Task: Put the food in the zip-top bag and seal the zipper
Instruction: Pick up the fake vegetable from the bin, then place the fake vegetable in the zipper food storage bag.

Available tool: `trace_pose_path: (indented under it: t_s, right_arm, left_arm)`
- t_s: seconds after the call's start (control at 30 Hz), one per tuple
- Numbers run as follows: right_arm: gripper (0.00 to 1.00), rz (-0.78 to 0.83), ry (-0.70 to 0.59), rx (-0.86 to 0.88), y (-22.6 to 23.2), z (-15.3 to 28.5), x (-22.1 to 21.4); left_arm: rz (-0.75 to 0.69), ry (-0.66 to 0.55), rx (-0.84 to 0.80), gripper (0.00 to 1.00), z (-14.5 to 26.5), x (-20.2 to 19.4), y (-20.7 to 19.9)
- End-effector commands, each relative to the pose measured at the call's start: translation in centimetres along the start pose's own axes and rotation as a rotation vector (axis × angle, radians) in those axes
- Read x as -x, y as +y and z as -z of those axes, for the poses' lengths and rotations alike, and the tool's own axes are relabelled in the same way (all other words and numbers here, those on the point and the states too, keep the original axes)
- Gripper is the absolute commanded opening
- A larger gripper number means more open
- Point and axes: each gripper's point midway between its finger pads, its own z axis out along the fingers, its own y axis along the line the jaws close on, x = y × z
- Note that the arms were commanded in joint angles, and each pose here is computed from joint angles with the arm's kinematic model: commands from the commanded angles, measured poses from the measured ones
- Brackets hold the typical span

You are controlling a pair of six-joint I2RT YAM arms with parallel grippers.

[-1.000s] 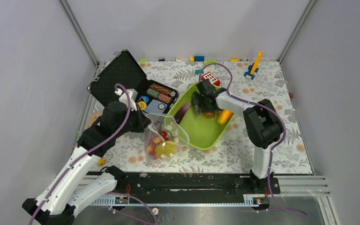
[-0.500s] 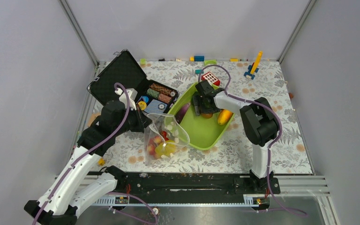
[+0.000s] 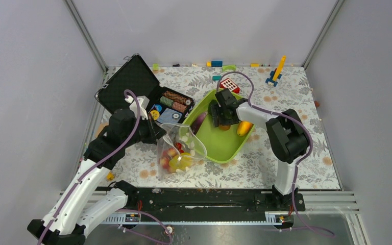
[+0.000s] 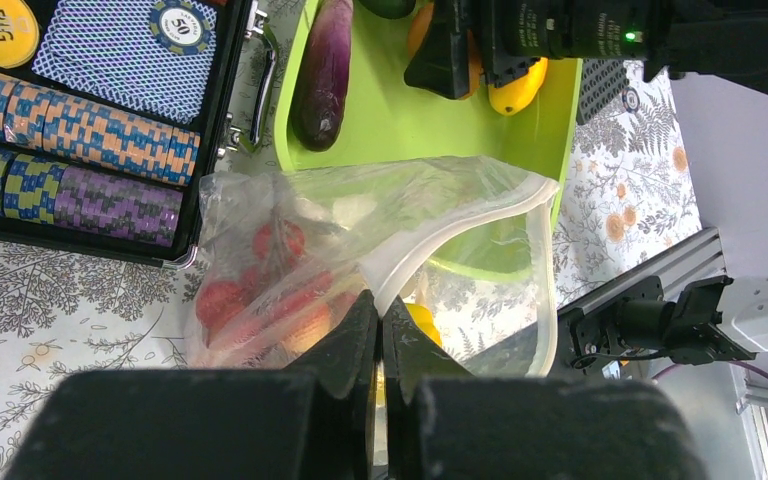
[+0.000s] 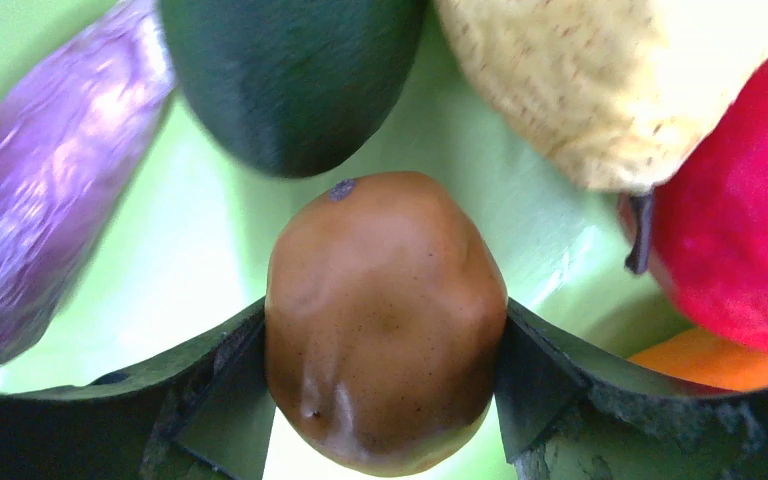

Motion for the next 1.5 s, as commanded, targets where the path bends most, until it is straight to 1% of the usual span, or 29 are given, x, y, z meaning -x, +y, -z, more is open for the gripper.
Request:
trace_pose_path:
  t_s: [0.0, 0.13, 0.33, 0.4, 0.47, 0.53, 0.6, 0.67, 0.73, 0.83, 0.93, 1.03, 1.13, 1.27, 1.37, 1.47]
  right_arm:
    - [0.29, 0.014, -0.124, 0.148, 2.1, 4.7, 2.7]
    - [0.29, 0.041, -0.263, 0.316, 4.3, 9.2, 4.2]
    - [0.28, 0.106, -0.612, 0.658, 8.0, 18.1, 5.7]
    - [0.28, 0.124, -0.677, 0.763, 9.0, 20.5, 5.3]
    - [0.29, 0.162, -0.709, 0.875, 10.2, 23.0, 4.9]
    - [0.29, 0.222, -0.704, 1.03, 11.9, 25.7, 3.8]
    - [0.31, 0.258, -0.717, 1.141, 13.0, 27.9, 3.3]
    - [0.31, 0.301, -0.719, 1.221, 13.8, 29.7, 2.7]
    - [0.32, 0.34, -0.713, 1.261, 14.7, 30.9, 2.0]
    - [0.36, 0.433, -0.691, 1.262, 16.5, 31.2, 0.4]
    - [0.37, 0.527, -0.647, 1.25, 18.1, 31.1, -1.4]
    - [0.37, 0.58, -0.619, 1.302, 19.4, 31.9, -3.0]
    - [0.38, 0.591, -0.593, 1.323, 20.3, 31.7, -3.8]
    - [0.38, 0.565, -0.529, 1.308, 21.3, 30.3, -3.9]
    - [0.38, 0.557, -0.506, 1.271, 21.7, 29.3, -3.8]
    - [0.38, 0.562, -0.486, 1.196, 21.6, 28.0, -3.7]
  left_arm:
    - [-0.013, -0.051, -0.051, 0.0, -0.1, 1.2, -0.8]
    - [-0.013, -0.049, -0.072, 0.0, -0.1, 1.1, -1.1]
    - [-0.007, -0.046, -0.077, 0.0, -0.2, 1.1, -1.1]
    - [-0.008, -0.049, -0.08, 0.0, -0.1, 1.2, -1.2]
    - [-0.005, -0.053, -0.075, 0.0, -0.1, 1.3, -1.1]
    - [-0.002, -0.047, -0.085, 0.0, -0.1, 1.2, -1.2]
    - [-0.003, -0.042, -0.094, 0.0, -0.1, 1.1, -1.3]
    - [-0.003, -0.049, -0.084, 0.0, -0.2, 1.2, -1.1]
    - [-0.002, -0.05, -0.083, 0.0, -0.1, 1.2, -1.1]
    - [-0.002, -0.046, -0.091, 0.0, -0.1, 1.1, -1.2]
    - [-0.004, -0.054, -0.087, 0.0, 0.0, 1.3, -1.2]
    - [-0.005, -0.05, -0.097, 0.0, 0.1, 1.1, -1.3]
    - [-0.005, -0.053, -0.094, 0.0, 0.1, 1.2, -1.3]
    - [-0.005, -0.05, -0.101, 0.0, 0.1, 1.1, -1.4]
    - [-0.01, -0.047, -0.113, 0.0, 0.2, 1.1, -1.6]
    - [-0.013, -0.042, -0.12, 0.0, 0.2, 1.0, -1.7]
